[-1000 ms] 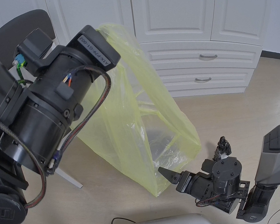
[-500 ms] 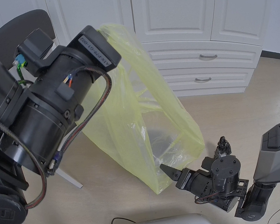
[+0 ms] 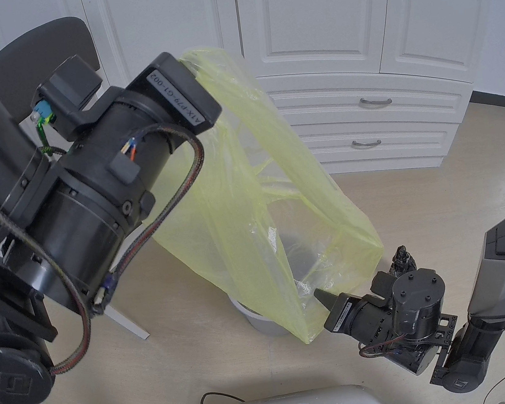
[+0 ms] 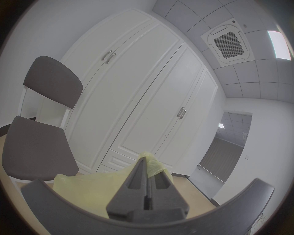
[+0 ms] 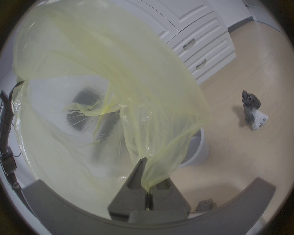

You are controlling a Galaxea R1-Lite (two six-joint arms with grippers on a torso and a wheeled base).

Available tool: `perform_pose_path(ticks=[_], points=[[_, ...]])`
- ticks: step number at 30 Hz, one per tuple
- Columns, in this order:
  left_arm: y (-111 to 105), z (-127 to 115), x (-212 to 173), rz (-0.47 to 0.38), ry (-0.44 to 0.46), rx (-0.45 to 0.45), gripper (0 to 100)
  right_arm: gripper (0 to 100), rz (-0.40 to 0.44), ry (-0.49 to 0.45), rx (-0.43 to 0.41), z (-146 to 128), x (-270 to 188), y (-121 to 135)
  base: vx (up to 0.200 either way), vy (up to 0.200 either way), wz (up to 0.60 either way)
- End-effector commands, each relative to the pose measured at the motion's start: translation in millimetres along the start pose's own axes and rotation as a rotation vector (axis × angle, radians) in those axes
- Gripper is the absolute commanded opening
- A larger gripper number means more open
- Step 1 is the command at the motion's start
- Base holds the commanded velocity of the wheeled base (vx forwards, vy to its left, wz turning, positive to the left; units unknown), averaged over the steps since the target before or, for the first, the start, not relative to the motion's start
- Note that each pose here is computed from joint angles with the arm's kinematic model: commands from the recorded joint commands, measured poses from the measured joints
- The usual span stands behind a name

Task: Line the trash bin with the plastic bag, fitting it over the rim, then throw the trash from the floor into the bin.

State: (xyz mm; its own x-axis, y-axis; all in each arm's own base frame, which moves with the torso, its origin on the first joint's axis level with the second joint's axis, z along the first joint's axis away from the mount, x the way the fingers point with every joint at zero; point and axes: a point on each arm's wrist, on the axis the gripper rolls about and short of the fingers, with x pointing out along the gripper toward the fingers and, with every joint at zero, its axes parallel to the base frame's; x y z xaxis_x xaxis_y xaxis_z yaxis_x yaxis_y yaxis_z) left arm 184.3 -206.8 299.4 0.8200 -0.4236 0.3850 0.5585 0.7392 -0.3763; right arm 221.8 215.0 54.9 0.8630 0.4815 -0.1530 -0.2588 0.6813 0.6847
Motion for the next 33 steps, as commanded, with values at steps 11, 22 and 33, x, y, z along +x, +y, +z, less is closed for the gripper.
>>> perform_pose_path(ticks=[11,22,33], points=[[38,-30,7,0.094,0.172,0.138,0,0,-0.067,-0.059,-0.29,35,-22,-19,0.0,0.0,0.0],[76,-59,-10,0.049,0.363,0.319,0,0,-0.142,-0.076,-0.402,66,-39,-18,0.0,0.0,0.0],[117,-72,-8,0.118,0.444,0.439,0,0,-0.278,0.074,-0.422,149,-32,52,0.0,0.0,0.0]])
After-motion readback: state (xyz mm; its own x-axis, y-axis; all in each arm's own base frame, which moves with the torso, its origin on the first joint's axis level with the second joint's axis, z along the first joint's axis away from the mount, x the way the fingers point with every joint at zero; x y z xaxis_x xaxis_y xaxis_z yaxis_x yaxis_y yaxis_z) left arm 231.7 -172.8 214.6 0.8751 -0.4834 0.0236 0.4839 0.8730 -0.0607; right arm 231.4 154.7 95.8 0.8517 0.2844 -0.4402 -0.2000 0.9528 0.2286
